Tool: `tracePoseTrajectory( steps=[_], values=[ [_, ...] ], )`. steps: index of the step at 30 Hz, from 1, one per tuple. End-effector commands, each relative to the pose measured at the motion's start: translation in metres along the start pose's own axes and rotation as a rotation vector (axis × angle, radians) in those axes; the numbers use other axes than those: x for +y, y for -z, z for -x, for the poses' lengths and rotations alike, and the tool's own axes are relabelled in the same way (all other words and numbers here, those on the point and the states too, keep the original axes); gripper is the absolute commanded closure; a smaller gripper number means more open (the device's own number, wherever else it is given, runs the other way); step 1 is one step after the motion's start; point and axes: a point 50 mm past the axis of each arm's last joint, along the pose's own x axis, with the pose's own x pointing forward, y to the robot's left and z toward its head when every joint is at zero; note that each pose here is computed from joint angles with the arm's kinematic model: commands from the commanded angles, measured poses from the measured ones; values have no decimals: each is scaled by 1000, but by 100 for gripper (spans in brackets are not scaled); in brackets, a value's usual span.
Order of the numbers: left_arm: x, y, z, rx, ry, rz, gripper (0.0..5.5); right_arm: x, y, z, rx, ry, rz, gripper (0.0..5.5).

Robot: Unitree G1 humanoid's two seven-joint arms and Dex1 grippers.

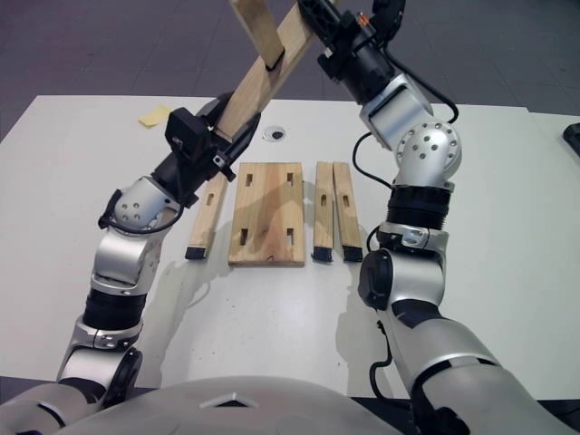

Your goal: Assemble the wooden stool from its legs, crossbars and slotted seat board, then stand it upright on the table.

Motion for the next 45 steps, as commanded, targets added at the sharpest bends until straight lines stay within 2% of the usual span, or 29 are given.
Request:
tracePoseTrajectory(
  steps=[1, 5, 6, 8, 13, 16, 21, 25, 29, 32, 41, 45],
  values=[
    [1, -1, -1, -9, -1, -24, 346, 1, 0, 5, 14, 20, 10, 418],
    [2, 0, -1, -1, -8, -29, 346, 10, 0, 10, 7, 2, 61, 429],
    [2, 0, -1, 2, -10, -30, 310, 13, 1, 12, 1, -10, 74, 430],
    [2, 1, -2, 6, -15, -32, 277, 17, 0, 12, -14, -12, 90, 447],
    [0, 8, -5, 52, 2, -25, 201, 21, 0, 12, -34, 8, 141, 448],
    [-1, 25, 3, 160, 27, -16, 156, 20, -5, 15, -75, 82, 252, 448],
    [15, 42, 23, 263, -101, 30, 76, 11, -30, 37, -280, 337, 440, 448],
    [17, 55, 35, 333, -166, 90, 11, 4, -30, 60, -336, 486, 459, 448],
    [6, 51, 51, 353, -29, 93, 10, 12, -20, 90, -289, 525, 337, 448],
    [-2, 41, 63, 355, 110, 77, 10, 16, -14, 99, -246, 538, 334, 448],
    [-39, 28, 78, 417, 674, 5, 10, 6, -3, 88, -178, 546, 234, 448],
    [-44, 40, 80, 491, 742, -58, 10, 11, 5, 82, -171, 520, 209, 448]
  ],
)
